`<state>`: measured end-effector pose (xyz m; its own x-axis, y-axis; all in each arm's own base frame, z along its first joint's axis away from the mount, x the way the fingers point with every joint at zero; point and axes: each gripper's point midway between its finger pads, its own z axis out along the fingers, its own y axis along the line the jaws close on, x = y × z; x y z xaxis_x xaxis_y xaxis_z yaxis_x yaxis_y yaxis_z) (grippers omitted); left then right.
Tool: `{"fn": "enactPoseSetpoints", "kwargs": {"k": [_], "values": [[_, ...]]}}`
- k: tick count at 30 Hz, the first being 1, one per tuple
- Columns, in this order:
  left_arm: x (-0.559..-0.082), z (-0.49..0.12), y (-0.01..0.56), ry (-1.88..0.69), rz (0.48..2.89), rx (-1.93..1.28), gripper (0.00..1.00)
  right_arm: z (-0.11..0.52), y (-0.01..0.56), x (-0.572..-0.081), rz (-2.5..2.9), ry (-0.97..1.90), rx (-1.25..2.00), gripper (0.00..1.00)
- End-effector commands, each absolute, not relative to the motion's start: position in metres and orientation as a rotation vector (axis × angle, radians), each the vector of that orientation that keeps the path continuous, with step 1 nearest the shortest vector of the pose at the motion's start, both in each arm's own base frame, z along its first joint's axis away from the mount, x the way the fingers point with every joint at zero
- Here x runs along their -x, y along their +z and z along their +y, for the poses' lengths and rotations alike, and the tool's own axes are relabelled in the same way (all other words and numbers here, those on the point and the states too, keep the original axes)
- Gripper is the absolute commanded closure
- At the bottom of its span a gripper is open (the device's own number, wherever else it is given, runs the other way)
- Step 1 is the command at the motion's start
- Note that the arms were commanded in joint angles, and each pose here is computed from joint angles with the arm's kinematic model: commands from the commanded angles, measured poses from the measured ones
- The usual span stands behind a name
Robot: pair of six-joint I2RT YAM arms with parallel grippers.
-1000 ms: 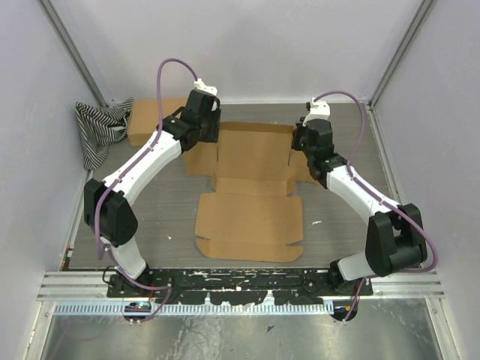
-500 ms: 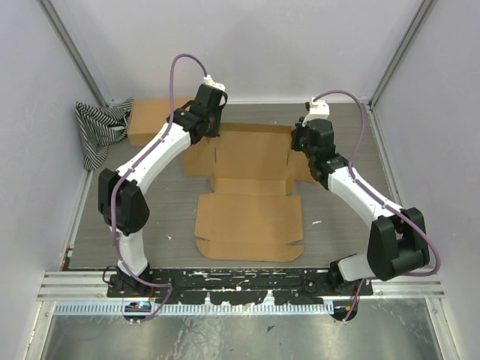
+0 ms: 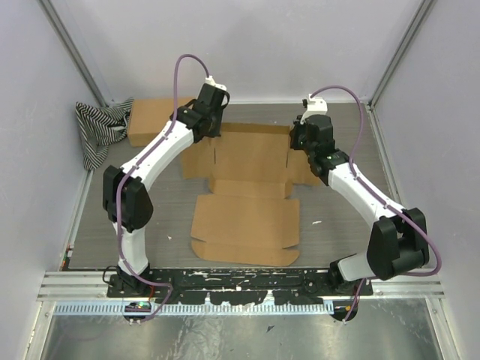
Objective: Fold the paper box
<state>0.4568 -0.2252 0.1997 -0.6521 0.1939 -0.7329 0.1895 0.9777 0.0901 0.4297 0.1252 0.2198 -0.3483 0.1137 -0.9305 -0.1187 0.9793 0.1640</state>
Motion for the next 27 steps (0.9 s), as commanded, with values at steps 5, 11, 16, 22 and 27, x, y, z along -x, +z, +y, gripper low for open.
{"fn": "enactPoseSetpoints", "kwargs": {"k": [5, 11, 16, 22, 27], "values": [[-0.463, -0.206, 0.207, 0.017, 2.206, -0.162, 1.0, 0.131, 0.274, -0.443, 1.847, 0.256, 0.013, 0.61], [-0.472, -0.195, 0.223, -0.015, 2.063, -0.055, 1.0, 0.11, 0.33, -0.449, 1.749, 0.312, -0.018, 0.49], [-0.472, -0.192, 0.257, -0.102, 1.856, 0.01, 1.0, 0.039, 0.346, -0.468, 1.711, 0.295, -0.167, 0.5], [-0.466, -0.195, 0.275, -0.2, 1.671, 0.01, 1.0, -0.004, 0.26, -0.502, 1.885, 0.454, -0.13, 0.6], [-0.459, -0.197, 0.255, -0.255, 1.592, 0.003, 1.0, 0.032, 0.181, -0.5, 2.002, 0.855, 0.067, 0.63]]}}
